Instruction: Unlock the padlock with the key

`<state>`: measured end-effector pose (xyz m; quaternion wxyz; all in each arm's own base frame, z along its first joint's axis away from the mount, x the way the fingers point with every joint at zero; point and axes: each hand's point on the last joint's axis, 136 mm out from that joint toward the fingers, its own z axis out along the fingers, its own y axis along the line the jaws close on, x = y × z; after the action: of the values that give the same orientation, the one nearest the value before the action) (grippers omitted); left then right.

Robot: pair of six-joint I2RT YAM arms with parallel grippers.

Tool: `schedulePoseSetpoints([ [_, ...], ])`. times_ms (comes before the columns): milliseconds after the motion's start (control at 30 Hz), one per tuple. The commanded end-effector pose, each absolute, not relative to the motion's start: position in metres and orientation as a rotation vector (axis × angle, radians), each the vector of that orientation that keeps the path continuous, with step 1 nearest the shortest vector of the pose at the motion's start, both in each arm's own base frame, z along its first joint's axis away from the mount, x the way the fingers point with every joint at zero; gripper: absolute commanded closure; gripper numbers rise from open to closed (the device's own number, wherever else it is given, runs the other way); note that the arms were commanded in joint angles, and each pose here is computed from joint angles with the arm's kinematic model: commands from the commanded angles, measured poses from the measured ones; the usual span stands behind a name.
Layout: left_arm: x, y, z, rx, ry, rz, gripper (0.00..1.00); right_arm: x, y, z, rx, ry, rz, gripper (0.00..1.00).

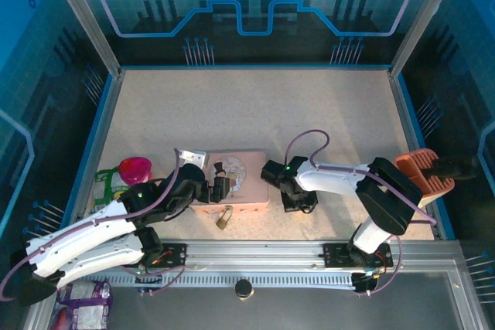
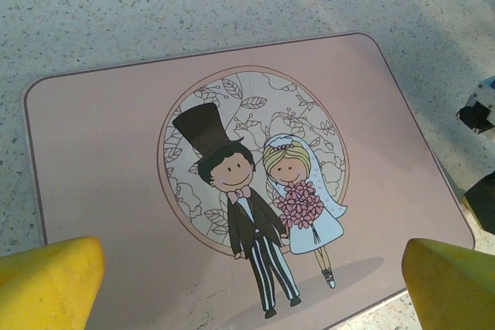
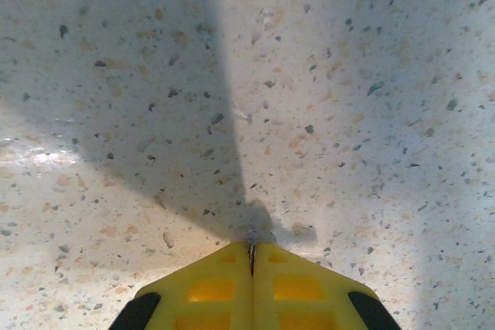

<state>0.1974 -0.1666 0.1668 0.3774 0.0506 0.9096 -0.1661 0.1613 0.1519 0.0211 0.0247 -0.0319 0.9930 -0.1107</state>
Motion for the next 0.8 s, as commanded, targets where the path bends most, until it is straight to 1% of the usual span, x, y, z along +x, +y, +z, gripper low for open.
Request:
schedulePoseSetpoints([
  [0, 0.202, -0.167, 0.179, 0.125, 2.268, -0.437, 0.01, 0.171, 0.152, 0.046, -0.060, 3.003, -0.270, 1.00],
  [200, 0.208, -0.180, 0.198, 0.239, 2.135, -0.494, 0.01, 0.179, 0.163, 0.090, 0.047, 2.883, 0.017, 1.00],
  [400, 0.216, -0.216, 0.233, 0.457, 1.891, -0.571, 0.01, 0.180, 0.171, 0.129, 0.223, 2.757, 0.426, 1.00],
  [533, 0.214, -0.240, 0.250, 0.577, 1.739, -0.638, 0.01, 0.182, 0.173, 0.157, 0.317, 2.658, 0.642, 1.00],
  [767, 0.210, -0.265, 0.248, 0.723, 1.626, -0.672, 0.01, 0.186, 0.172, 0.192, 0.438, 2.503, 0.870, 1.00],
])
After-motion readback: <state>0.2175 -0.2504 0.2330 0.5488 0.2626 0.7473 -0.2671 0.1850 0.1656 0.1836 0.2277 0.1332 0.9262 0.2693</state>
